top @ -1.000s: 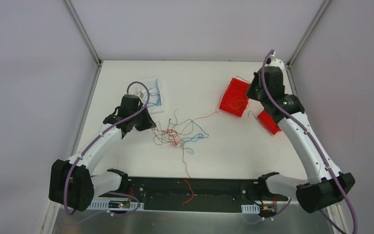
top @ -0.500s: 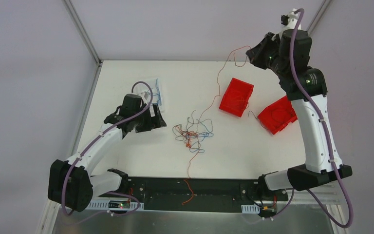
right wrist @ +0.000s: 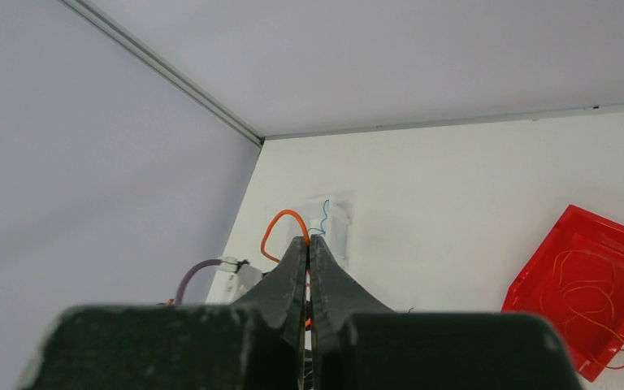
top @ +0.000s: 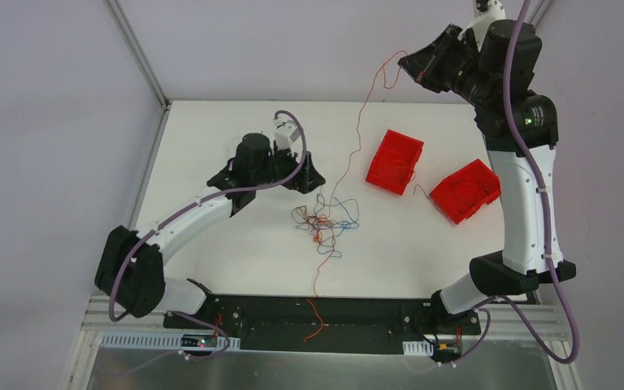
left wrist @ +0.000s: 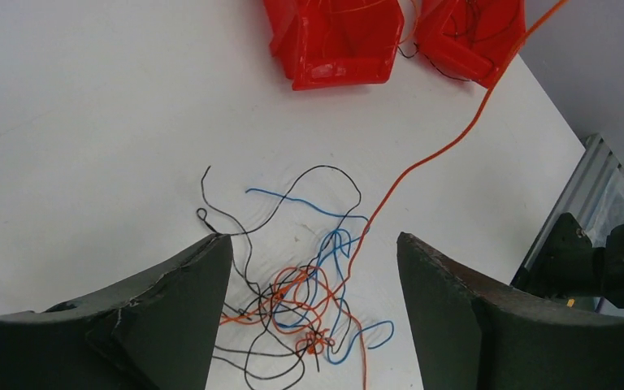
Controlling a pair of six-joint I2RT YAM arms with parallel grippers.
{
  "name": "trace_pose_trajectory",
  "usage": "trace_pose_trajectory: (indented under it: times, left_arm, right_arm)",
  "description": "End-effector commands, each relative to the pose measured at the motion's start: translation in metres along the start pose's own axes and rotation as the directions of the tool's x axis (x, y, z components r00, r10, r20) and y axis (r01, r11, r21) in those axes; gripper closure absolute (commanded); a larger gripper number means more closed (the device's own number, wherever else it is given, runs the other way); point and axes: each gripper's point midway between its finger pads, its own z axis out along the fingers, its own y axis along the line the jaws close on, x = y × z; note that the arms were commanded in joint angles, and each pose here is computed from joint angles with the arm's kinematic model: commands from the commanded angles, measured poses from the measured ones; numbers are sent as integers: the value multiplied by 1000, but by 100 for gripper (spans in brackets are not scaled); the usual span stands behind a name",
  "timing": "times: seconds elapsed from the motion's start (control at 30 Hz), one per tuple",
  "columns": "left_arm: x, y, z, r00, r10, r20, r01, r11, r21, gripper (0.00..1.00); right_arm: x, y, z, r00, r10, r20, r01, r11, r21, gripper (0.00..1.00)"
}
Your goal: Untangle the cables
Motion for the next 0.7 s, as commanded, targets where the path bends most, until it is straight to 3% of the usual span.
trace_pose_trajectory:
  times: [0.0, 0.13, 0.2, 0.37, 0.53, 0.67]
  left_arm:
    - [-4, -30, 34, 995, 99, 13, -100, 981, 164, 27]
    - [25, -42, 51, 992, 107, -62, -90, 969, 231, 36]
    - [35, -48, 54, 991, 108, -76, -84, 960, 267, 46]
    - [41, -51, 56, 991, 102, -84, -74, 954, 290, 97]
    - [19, -54, 45, 990, 126, -57, -108, 962, 250, 100]
    - [-49, -70, 19, 977, 212, 35, -214, 958, 188, 100]
  right_arm:
    - [-14, 21, -12, 998, 38, 40, -35, 997, -75, 100]
    - [-16, 22, -13, 998, 41, 46, -37, 996, -79, 100]
    - [-16, 20, -13, 998, 42, 48, -38, 997, -73, 100]
    - [-7, 12, -10, 999, 39, 32, -37, 998, -49, 100]
    - [23, -17, -8, 1000, 24, -16, -23, 999, 31, 100]
    - [85, -48, -8, 993, 48, -111, -42, 998, 52, 100]
